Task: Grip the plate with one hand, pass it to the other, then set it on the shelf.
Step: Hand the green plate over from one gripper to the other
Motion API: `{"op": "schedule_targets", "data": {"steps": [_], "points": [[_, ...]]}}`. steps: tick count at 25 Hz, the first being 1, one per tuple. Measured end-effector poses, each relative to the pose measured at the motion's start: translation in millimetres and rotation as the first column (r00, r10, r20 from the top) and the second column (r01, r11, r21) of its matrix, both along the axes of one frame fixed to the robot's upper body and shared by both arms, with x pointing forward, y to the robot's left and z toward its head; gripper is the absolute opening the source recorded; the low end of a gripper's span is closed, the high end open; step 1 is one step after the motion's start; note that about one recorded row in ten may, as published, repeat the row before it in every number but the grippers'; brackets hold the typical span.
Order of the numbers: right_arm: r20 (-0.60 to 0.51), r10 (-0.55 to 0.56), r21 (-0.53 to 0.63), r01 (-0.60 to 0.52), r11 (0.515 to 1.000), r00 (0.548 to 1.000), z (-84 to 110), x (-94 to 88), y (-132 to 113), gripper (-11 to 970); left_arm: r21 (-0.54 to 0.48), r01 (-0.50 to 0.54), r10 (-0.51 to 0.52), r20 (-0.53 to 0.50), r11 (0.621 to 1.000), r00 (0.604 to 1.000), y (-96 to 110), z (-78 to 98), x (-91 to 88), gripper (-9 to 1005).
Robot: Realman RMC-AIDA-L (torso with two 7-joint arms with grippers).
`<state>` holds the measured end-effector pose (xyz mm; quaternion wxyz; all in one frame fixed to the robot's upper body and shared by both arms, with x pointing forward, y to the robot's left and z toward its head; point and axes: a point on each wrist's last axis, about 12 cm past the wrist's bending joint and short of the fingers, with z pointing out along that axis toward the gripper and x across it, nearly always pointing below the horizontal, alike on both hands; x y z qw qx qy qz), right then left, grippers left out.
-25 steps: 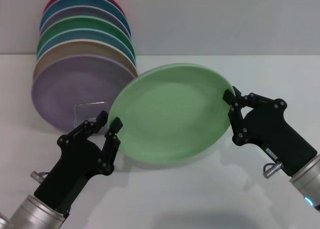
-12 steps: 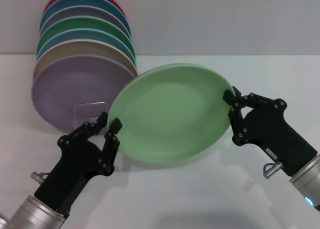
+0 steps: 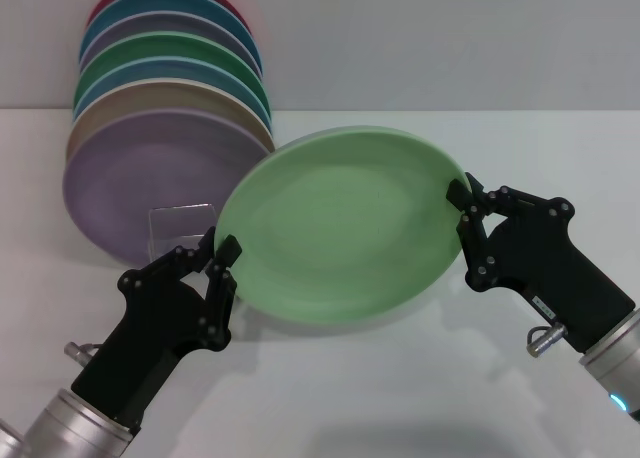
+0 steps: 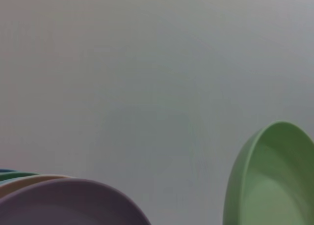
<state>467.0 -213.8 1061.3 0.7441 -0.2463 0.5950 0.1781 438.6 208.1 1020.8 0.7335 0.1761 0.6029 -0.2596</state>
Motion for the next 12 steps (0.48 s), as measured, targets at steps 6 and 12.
{"op": "schedule_targets", "data": {"steps": [6, 12], "points": [[0.000, 0.000, 0.000, 0.000, 1.000, 1.000, -0.1, -0.1, 0.0, 29, 0.000, 0.001, -0.001, -0.002, 1.000, 1.000, 0.0, 0.0, 0.6, 121], [-0.002, -0.002, -0.001, 0.002, 1.000, 1.000, -0.6, 0.4, -0.6, 31, 0.056, -0.014, 0.012, 0.037, 0.998, 0.999, -4.5, -0.1, -1.5, 90]]}}
